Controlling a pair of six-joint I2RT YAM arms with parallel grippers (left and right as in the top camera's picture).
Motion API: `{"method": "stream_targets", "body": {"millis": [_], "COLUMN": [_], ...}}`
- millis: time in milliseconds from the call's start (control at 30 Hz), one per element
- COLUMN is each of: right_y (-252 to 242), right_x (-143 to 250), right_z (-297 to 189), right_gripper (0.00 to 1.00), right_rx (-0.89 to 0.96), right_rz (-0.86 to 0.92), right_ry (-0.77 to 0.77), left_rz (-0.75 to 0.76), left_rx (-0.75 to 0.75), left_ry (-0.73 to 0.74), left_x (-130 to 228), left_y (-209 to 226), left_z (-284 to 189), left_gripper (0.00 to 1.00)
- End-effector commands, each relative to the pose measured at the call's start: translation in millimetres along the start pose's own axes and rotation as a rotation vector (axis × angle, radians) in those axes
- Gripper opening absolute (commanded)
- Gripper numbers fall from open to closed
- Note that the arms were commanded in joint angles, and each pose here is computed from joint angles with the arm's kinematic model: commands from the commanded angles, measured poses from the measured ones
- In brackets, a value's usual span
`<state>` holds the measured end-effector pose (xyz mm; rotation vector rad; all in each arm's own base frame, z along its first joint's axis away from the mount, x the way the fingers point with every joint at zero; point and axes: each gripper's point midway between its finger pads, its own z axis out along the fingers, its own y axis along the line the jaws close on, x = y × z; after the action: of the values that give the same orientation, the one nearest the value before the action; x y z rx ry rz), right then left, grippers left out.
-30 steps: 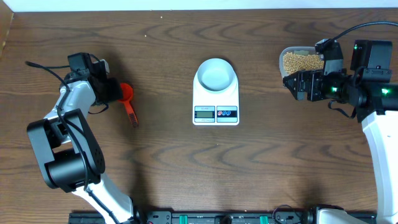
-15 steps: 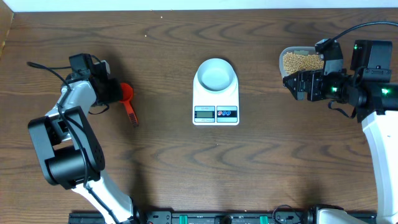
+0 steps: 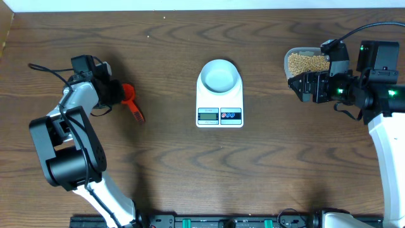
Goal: Scoop item into bowl and weigh 50g on scale
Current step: 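Close the left gripper on the red scoop's rim, then lift the red scoop and carry it toward the right gripper above the scale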
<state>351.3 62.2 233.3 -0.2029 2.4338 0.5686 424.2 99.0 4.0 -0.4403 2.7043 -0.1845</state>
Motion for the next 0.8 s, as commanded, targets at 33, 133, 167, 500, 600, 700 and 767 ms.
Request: {"method": "stream_targets", "body": {"millis": [33,133,167,500,600,700,767], "right_y": [5,5,5,60,84,111,125], "right_x": [-8,-13,-15,-57,-66,-72,-74], "right_z": [-2,-2,-2,4,7,12,15], "right_gripper": [0.86,0.86,0.86,0.83,0.82,0.79,0.77], "right_rx": [-0.014,-0.017,-0.02,-0.196,-0.251,-0.314,-0.349], "right_rz": [0.02,0.071,0.089,0.124,0.114,0.118,0.132], "right_ry": [-0.02,-0.038,-0.046,-0.181,-0.209,-0.221,-0.222], "left_rz": [-0.104,-0.24,-0.305,-0.64,-0.665,-0.753,-0.828], "left_rx": [0.011,0.042,0.078,0.391,0.455,0.489,0.495], "left_ry": [-0.119,-0.2,-0.229,-0.335,-0.299,-0.208,-0.145], "left_x": [-30,-46,-52,-64,-55,-38,-26], "left_y": [-9,-17,-23,-108,-142,-173,-188], "left_z": [-41,-74,-89,-197,-205,-200,-194], "left_gripper": [0.07,0.07,0.07,0.07,0.07,0.07,0.07]}}
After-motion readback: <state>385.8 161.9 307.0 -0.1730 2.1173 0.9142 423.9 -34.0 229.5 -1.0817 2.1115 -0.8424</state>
